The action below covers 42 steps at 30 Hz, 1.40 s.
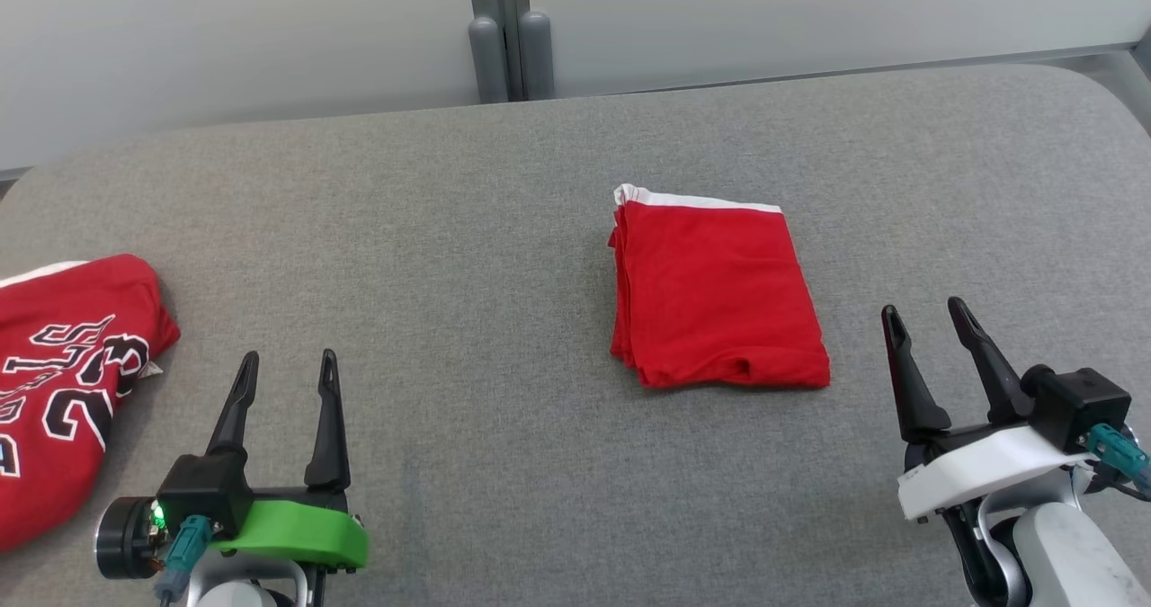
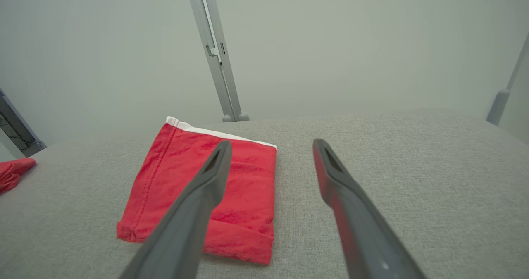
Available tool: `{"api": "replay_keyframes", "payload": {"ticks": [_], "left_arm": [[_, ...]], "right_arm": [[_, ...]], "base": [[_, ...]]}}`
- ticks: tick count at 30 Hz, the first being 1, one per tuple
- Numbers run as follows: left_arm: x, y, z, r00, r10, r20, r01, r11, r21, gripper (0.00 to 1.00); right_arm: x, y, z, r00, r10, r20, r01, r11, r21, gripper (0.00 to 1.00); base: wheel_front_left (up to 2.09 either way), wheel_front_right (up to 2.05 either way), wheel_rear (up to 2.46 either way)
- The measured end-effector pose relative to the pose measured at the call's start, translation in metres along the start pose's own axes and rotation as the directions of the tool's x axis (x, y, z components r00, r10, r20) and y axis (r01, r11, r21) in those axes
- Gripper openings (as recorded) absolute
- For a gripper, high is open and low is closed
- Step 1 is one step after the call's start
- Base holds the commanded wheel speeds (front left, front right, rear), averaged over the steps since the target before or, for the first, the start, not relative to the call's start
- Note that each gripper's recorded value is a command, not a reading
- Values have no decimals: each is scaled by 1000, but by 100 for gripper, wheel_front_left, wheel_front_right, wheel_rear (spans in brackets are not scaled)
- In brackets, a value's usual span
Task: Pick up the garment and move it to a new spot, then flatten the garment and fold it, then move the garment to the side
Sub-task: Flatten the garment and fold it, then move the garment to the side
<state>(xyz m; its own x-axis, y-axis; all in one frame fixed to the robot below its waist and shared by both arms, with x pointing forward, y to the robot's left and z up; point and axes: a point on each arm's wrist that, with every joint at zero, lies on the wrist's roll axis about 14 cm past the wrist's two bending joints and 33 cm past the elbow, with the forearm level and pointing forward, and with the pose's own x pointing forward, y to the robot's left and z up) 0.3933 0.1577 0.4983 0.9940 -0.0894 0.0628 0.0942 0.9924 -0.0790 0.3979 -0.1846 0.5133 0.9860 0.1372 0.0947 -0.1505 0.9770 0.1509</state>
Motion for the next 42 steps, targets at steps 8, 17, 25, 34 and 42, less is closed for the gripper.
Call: {"api": "replay_keyframes", "payload": {"ticks": [8, 17, 25, 34, 42], "left_arm": [[-4, 5, 4, 1000, 17, 8, -17, 1000, 15, 100], [-17, 24, 5, 998, 64, 7, -65, 997, 37, 100], [-29, 27, 3, 998, 67, -1, -67, 997, 42, 100], [-32, 26, 2, 998, 64, -6, -63, 997, 40, 100], [-35, 24, 0, 998, 61, -12, -60, 997, 38, 100]], "right_arm": [[-20, -4, -1, 1000, -25, -4, 25, 1000, -13, 100], [-31, -11, -2, 999, -46, -12, 46, 999, -21, 100], [-38, -8, -5, 999, -35, -23, 34, 999, -32, 100], [-37, 1, 1, 1000, -6, -8, 6, 999, -45, 100], [-37, 3, 5, 1000, 1, 7, -1, 999, -47, 100]], "base": [[0, 0, 0], [0, 0, 0], [0, 0, 0], [0, 0, 0], [0, 0, 0]]}}
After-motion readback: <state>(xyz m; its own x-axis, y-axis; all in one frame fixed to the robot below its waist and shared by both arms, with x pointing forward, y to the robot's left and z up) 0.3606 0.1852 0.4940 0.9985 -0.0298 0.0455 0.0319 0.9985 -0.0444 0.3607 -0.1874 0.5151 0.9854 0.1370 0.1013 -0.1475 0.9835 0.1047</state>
